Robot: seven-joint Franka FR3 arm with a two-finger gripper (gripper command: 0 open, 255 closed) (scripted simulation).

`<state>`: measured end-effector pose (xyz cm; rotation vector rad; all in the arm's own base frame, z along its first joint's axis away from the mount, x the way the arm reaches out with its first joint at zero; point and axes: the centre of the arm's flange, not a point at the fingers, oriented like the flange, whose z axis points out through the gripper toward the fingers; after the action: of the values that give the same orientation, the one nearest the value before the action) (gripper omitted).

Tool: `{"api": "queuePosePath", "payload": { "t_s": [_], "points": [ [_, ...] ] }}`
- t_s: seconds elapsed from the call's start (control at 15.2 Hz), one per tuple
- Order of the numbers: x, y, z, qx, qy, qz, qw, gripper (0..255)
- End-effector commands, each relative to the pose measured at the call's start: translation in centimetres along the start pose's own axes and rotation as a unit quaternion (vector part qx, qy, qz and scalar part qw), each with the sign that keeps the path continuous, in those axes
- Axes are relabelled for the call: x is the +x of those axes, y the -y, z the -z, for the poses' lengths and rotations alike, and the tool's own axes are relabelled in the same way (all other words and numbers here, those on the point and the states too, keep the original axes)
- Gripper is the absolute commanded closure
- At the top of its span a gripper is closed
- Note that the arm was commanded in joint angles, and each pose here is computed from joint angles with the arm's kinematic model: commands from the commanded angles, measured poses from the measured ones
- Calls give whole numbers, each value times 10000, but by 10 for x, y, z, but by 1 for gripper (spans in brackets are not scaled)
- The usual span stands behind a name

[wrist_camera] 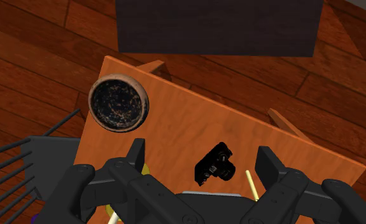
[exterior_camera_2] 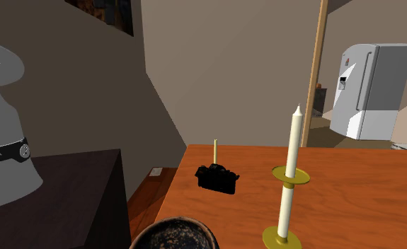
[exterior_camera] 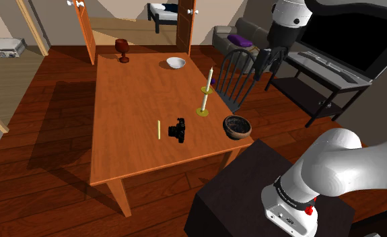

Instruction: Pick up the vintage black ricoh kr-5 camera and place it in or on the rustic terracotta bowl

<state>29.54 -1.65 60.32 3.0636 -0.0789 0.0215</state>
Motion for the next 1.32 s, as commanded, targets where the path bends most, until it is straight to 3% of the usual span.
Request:
{"api": "queuePosePath", "payload": {
  "t_s": [0.0, 1.25],
  "points": [
    [0, 0, 0, 0, 0, 0, 10000, 0],
    [136, 35, -208, 394, 148, -322, 9986, 0]
  ]
}}
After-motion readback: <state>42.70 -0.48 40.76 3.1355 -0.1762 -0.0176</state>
